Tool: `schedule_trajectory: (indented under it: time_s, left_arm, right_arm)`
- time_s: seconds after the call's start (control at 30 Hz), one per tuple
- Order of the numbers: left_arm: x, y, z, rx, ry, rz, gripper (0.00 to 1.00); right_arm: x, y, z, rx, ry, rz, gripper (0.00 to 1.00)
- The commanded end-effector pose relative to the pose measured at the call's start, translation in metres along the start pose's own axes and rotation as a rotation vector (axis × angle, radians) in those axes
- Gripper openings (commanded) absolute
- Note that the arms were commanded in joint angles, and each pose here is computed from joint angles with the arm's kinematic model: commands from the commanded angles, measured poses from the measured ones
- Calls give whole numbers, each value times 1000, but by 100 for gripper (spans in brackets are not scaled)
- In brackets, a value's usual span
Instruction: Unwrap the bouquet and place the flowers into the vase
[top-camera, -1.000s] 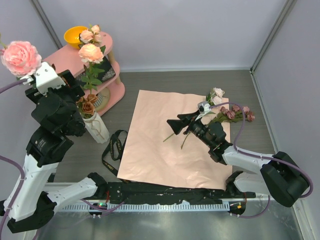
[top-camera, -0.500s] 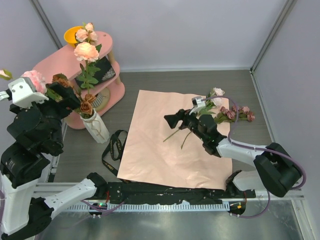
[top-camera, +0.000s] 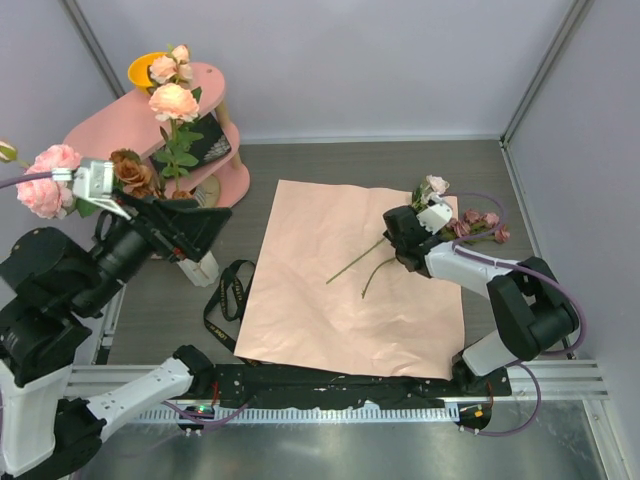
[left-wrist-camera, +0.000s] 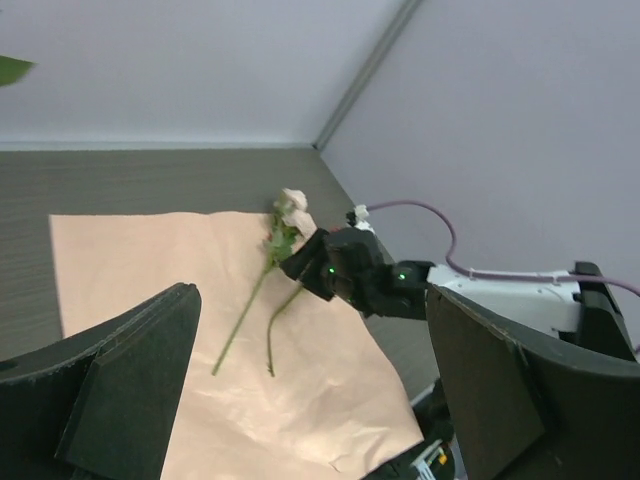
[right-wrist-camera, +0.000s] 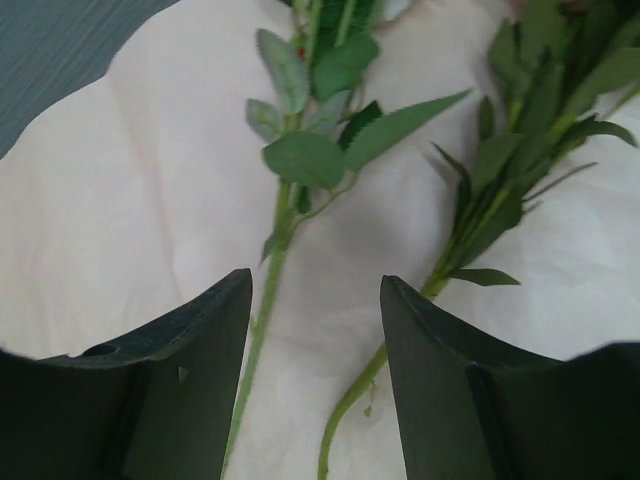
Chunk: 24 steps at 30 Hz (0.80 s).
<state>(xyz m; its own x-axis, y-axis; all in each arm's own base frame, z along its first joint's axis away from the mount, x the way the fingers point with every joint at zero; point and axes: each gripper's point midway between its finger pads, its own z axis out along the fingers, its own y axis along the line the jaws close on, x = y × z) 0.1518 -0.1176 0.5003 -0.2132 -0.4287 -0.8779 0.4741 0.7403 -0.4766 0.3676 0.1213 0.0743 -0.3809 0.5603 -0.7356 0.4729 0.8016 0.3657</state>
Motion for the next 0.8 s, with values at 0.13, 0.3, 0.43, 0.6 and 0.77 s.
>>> schedule_trajectory:
  time_s: [0.13, 0.3, 0.43, 0.6, 0.77]
  left_arm:
    - [61, -69, 57, 340, 316, -89, 100]
    - [75, -71, 78, 354, 337, -126, 100]
    - [82, -69, 86, 344, 348, -148, 100]
    - [92, -64, 88, 329, 366, -146, 100]
    - [97, -60, 93, 320, 364, -146, 100]
  right_arm:
    - [-27, -59, -4, 261, -118, 214, 50]
    - [-17, -72, 1, 300, -126, 240, 47]
    - [-9, -74, 6, 315, -104, 242, 46]
    - [-6, -83, 10, 336, -81, 271, 43]
    - [-6, -90, 13, 345, -96, 297, 33]
